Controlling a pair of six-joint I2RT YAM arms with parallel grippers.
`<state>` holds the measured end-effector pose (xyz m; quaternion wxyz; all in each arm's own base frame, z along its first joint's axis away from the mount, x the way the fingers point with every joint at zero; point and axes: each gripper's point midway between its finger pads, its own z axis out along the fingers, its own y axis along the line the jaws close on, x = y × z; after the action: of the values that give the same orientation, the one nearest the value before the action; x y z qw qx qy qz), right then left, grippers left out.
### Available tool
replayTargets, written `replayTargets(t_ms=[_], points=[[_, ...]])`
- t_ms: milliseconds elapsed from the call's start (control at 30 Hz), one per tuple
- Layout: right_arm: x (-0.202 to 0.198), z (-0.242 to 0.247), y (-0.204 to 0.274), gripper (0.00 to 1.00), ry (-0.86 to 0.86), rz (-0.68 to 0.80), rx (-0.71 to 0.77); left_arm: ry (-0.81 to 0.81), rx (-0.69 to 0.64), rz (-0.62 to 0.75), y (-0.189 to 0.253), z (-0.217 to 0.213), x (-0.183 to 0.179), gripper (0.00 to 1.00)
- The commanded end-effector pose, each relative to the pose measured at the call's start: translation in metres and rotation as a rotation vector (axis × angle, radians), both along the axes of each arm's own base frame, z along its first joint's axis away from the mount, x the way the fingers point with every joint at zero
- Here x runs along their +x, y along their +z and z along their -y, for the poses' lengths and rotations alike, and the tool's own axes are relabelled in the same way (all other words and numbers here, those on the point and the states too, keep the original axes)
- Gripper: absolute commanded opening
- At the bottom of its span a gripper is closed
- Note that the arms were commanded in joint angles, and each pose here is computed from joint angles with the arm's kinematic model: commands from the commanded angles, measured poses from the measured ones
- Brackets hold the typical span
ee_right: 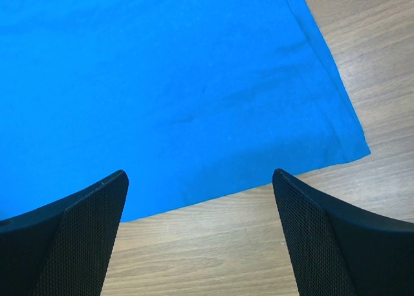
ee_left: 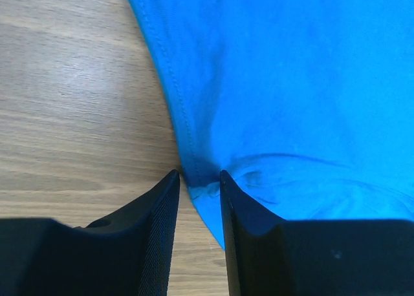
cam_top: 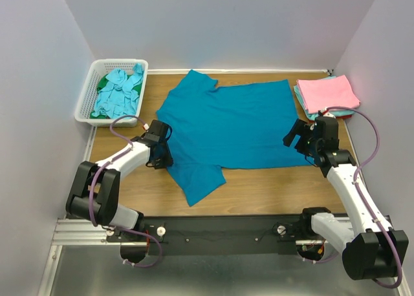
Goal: Fold and stack the t-shirts
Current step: Fold the tshirt
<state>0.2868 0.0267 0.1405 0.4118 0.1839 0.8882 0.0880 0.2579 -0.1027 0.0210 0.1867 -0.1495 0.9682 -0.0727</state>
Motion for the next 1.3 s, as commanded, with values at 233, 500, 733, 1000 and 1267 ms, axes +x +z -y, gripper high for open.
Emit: replayTargets(t_ms=[233, 500, 733, 1000, 1267], points=[[-0.004, 0.01, 0.0, 0.98, -0.035, -0.002, -0.036, 0.01, 0.086, -0.066, -0.004, -0.011, -0.014, 0.37], [-0.007, 0.009, -0.005, 0.98, -0.033, -0.015, -0.029, -0.004, 0.099, -0.087, -0.015, -0.009, -0.014, 0.36], [-0.01, 0.011, -0.009, 0.98, -0.046, -0.031, -0.031, -0.006, 0.1, -0.091, -0.017, -0.009, -0.015, 0.24], [-0.019, 0.021, -0.017, 0.98, -0.108, -0.126, -0.063, 0.004, 0.12, -0.062, -0.008, -0.014, -0.013, 0.0], [-0.037, 0.041, -0.055, 0.93, -0.249, -0.359, -0.129, -0.012, 0.096, -0.023, -0.003, -0.011, -0.009, 0.0]])
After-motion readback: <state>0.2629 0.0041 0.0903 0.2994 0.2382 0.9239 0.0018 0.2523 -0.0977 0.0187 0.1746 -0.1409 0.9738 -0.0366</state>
